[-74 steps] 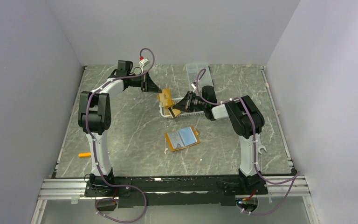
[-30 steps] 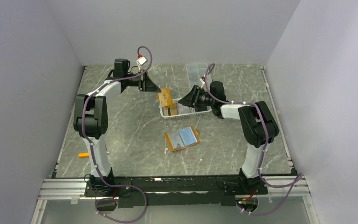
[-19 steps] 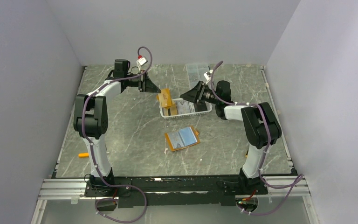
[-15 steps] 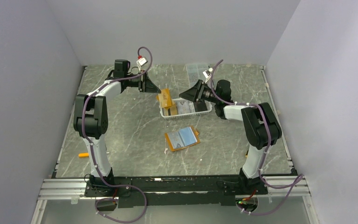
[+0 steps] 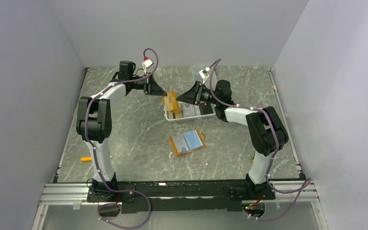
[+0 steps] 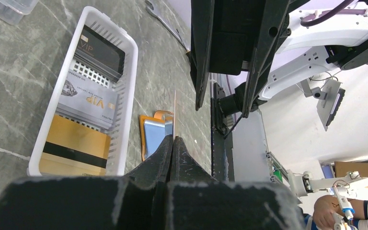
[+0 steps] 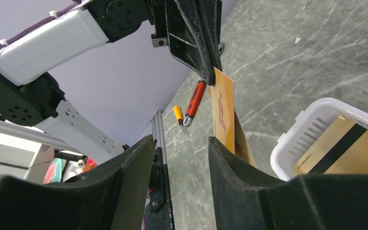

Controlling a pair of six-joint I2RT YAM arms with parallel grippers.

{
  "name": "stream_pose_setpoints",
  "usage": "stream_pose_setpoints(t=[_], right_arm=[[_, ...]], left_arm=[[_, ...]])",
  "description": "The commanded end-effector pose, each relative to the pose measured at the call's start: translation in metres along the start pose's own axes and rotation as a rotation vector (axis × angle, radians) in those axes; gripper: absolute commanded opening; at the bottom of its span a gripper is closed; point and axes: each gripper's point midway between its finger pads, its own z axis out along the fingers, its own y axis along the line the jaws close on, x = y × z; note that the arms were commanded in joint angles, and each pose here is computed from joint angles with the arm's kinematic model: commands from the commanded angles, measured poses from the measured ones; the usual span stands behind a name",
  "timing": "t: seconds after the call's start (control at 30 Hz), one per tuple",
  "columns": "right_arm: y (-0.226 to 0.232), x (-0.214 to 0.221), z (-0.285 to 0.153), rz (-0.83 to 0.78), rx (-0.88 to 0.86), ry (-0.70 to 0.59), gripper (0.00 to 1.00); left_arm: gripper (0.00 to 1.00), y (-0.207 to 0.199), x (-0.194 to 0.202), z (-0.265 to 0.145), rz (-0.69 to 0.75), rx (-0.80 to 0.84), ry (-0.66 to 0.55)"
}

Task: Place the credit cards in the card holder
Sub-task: Turn over the card slot in the card holder.

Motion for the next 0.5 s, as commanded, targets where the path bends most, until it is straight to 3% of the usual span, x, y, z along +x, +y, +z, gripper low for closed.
stream_pose_setpoints(t=[0.0,0.47], right_arm=[[0.007,-0.007,0.008,-0.060,-0.038,0.004,0.48],[-0.013,0.002,0.006,-0.075,0.050,0.024,0.48]], left_arm=[[0.00,-0.016,-0.008,0.001,0.070,0.037,0.003],[0.00,-0.021,-0.007,0.001,0.073,0.044,0.005]])
